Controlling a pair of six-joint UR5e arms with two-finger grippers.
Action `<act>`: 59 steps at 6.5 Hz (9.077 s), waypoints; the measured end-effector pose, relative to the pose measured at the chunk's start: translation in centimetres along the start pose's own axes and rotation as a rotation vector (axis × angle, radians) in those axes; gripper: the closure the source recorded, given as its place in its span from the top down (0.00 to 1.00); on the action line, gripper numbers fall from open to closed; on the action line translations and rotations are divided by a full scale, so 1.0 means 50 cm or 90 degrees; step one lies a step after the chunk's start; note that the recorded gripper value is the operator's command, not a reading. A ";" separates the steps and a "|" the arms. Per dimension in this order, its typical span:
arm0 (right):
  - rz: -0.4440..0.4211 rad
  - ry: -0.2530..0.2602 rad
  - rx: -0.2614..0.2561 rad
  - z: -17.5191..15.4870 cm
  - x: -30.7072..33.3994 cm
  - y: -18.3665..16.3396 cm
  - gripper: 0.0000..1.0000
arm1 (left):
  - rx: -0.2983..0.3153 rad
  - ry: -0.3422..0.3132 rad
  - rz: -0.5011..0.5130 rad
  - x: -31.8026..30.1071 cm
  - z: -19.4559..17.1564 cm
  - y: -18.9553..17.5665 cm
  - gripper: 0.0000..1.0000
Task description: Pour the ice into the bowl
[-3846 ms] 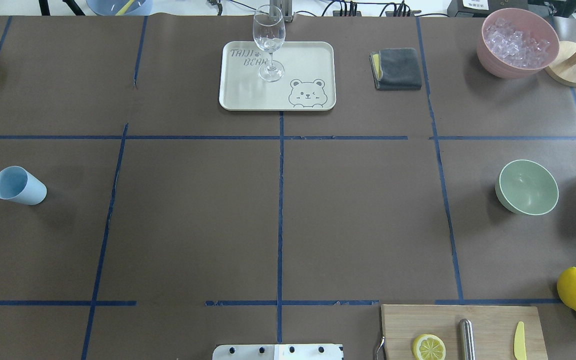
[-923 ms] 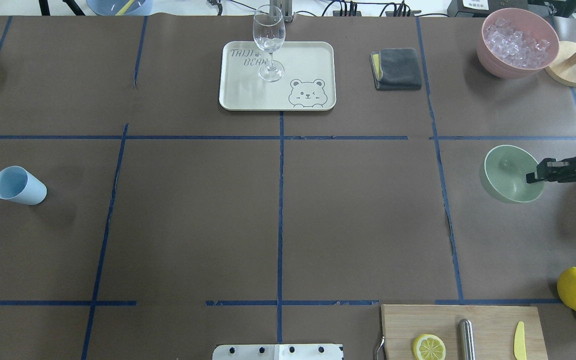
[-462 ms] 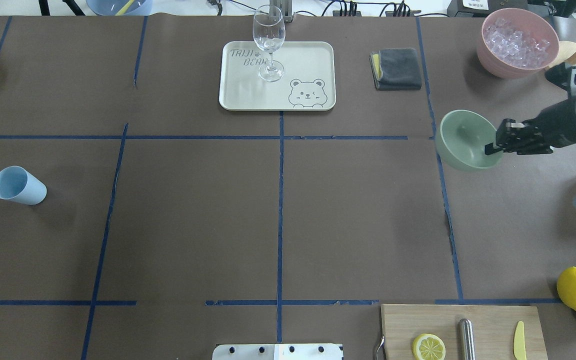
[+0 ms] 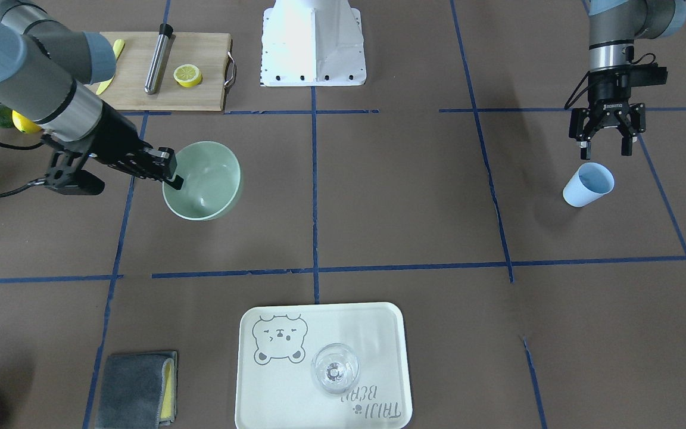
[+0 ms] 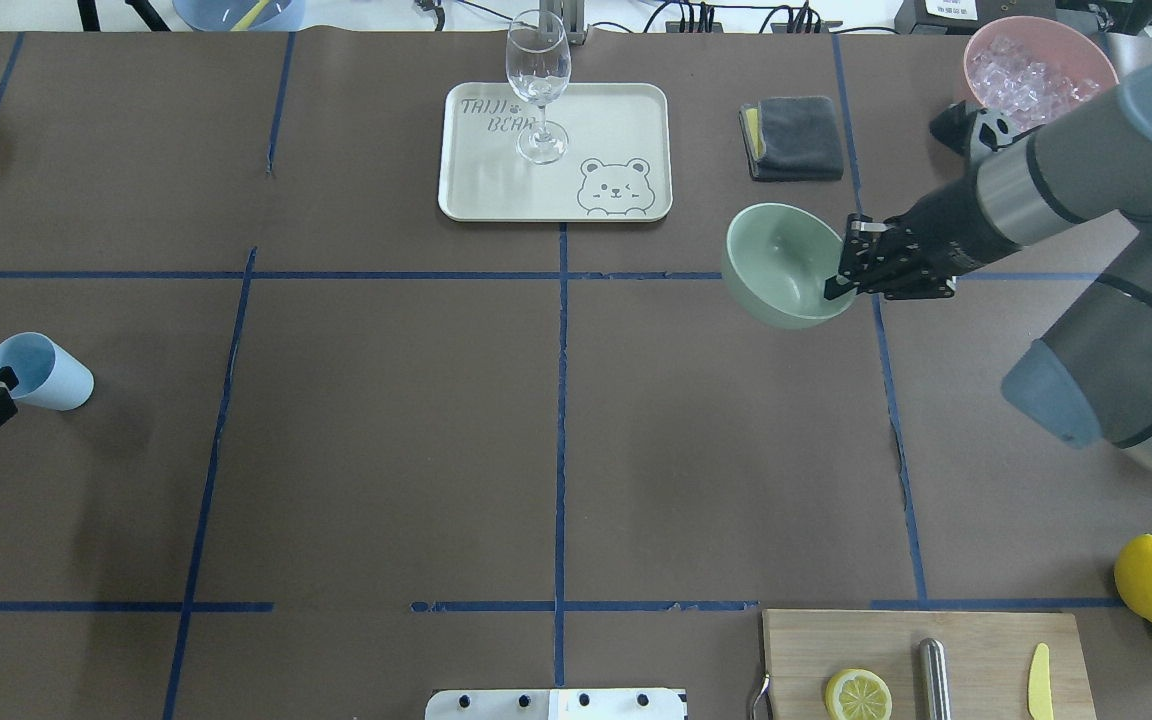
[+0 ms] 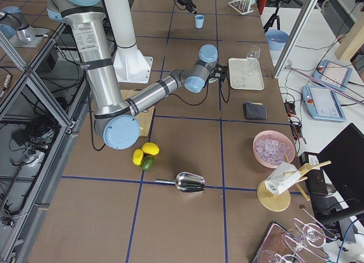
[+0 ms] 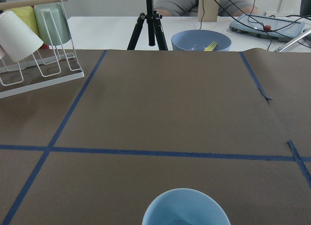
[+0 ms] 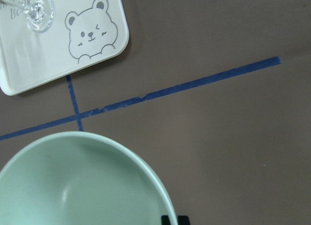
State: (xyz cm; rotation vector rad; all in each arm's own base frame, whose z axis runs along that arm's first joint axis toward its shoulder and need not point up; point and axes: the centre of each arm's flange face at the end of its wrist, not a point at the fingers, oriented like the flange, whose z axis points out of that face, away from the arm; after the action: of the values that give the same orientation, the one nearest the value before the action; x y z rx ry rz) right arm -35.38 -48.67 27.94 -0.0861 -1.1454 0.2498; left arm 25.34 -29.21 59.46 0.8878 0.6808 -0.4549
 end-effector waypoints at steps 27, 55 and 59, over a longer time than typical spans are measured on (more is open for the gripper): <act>-0.073 0.090 0.070 0.217 -0.325 0.158 1.00 | 0.148 -0.070 0.325 0.357 0.073 -0.176 0.00; -0.083 0.075 0.080 0.210 -0.259 0.140 1.00 | 0.229 -0.193 1.099 0.653 -0.103 -0.097 0.00; -0.085 0.072 0.079 0.208 -0.265 0.143 1.00 | 0.177 0.005 0.815 0.614 -0.142 -0.120 0.00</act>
State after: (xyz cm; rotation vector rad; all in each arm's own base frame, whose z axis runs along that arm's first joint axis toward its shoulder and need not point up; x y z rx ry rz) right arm -51.08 -45.53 19.06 0.0849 -1.0162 0.1954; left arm 40.78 -29.33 31.34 1.3866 -0.0420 0.6190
